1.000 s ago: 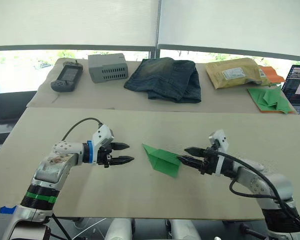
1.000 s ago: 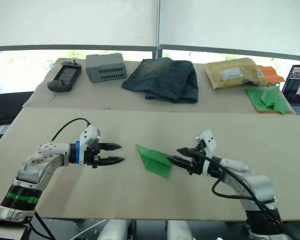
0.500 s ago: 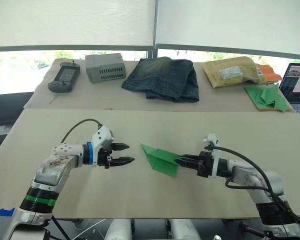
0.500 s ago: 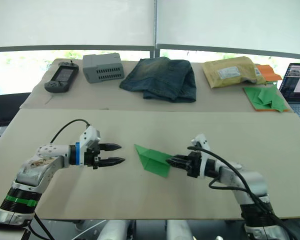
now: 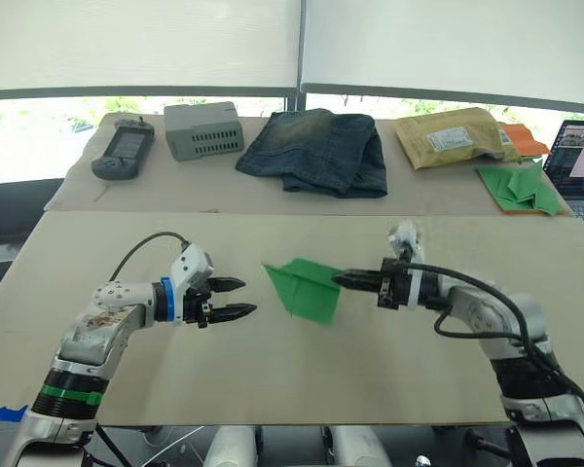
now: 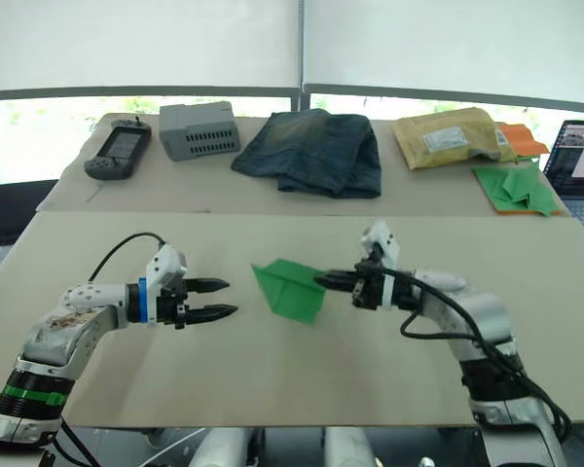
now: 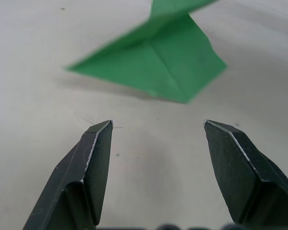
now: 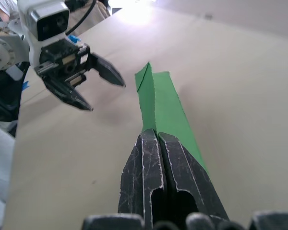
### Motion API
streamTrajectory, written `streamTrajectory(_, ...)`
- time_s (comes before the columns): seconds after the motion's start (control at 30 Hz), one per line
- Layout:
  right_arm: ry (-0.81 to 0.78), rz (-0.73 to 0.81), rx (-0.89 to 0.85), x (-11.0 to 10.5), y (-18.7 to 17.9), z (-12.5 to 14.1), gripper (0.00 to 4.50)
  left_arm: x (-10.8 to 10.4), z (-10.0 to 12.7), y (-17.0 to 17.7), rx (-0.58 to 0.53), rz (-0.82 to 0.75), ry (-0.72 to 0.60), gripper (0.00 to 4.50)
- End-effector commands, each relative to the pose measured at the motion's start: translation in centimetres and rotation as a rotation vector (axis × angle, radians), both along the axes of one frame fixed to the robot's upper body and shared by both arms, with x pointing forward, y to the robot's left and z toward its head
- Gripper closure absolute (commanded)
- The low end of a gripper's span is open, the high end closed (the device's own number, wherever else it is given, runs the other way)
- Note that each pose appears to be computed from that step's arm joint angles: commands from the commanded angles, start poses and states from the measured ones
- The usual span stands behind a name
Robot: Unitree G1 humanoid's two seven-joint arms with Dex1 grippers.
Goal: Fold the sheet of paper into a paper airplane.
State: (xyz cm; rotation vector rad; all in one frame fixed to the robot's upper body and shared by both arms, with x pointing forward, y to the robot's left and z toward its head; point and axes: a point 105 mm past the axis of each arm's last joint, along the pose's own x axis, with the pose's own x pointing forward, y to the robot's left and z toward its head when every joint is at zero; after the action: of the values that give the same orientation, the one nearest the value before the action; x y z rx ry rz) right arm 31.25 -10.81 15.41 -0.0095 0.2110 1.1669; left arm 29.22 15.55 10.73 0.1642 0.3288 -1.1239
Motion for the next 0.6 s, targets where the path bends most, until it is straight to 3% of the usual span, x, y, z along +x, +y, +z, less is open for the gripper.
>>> streamTrajectory(0.03,-0.318,-0.028,-0.036,1.5,-0.5,5.2,4.48,0.3,1.4,0.4,-0.009,0.016,-0.049,1.30)
streamTrajectory(0.1,-0.437,-0.011,-0.107,1.8,-0.4,5.8,4.48,0.4,1.4,0.4,-0.008,0.017,-0.048,1.30)
streamTrajectory(0.2,-0.813,0.029,-0.300,2.3,0.0,6.7,4.48,0.5,1.4,0.5,-0.004,0.018,-0.048,1.30)
streamTrajectory(0.27,-1.116,0.086,-0.395,1.4,0.5,6.3,4.48,0.6,1.5,0.5,0.003,0.019,-0.056,1.30)
streamTrajectory(0.37,-1.428,0.164,-0.468,-0.7,0.8,4.5,4.48,0.6,1.8,0.8,-0.007,0.027,-0.043,1.30)
streamTrajectory(0.47,-1.617,0.250,-0.506,-2.8,0.6,1.0,4.48,0.5,1.8,0.9,-0.009,0.031,-0.032,1.30)
streamTrajectory(0.6,-1.616,0.331,-0.539,-3.7,0.2,-3.9,4.48,0.3,1.6,0.7,0.003,0.019,-0.023,1.30)
